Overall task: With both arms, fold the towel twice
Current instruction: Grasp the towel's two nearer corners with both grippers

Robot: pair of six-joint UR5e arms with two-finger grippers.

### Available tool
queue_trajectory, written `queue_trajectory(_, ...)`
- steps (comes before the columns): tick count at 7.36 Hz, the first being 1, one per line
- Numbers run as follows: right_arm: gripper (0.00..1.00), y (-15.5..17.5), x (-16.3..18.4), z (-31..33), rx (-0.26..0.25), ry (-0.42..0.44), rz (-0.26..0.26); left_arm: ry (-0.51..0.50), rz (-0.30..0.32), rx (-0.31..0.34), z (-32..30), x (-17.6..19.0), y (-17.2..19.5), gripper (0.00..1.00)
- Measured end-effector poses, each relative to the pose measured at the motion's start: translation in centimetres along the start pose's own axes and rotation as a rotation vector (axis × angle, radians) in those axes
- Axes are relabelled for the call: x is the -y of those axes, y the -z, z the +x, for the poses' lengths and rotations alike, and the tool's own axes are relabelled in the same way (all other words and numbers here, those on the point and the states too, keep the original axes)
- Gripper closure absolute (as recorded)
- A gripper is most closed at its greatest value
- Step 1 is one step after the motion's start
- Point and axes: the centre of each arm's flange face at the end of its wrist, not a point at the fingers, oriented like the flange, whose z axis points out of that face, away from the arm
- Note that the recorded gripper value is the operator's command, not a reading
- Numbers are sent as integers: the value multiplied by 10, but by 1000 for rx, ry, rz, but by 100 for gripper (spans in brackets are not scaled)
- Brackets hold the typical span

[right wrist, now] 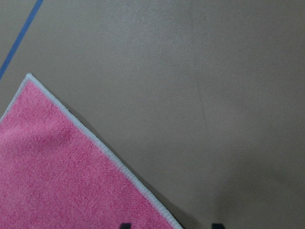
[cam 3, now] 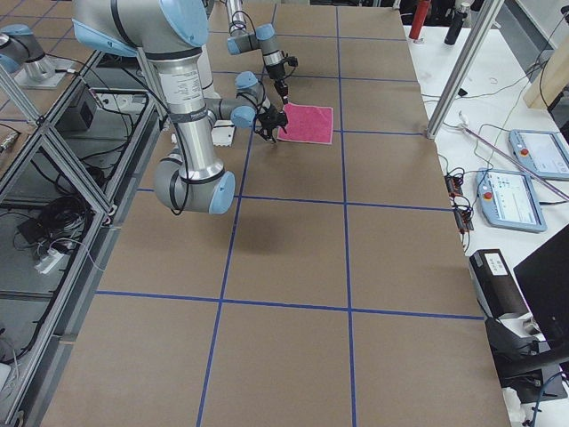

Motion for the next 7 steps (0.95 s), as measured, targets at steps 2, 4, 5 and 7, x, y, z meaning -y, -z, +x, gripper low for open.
queue_trajectory(2, 37, 0, -3, 2, 13, 15, 11, 0, 0, 0, 0, 0, 0, 100)
queue_trajectory(4, 37, 1, -9, 4, 22, 47, 13, 0, 0, 1, 0, 0, -1, 100)
queue_trajectory(5, 37, 2, -12, 6, 24, 63, 13, 0, 1, 1, 0, 0, 0, 100)
queue_trajectory(7, 37, 1, -15, 9, 22, 107, 14, 0, 2, 1, 0, 1, 0, 100)
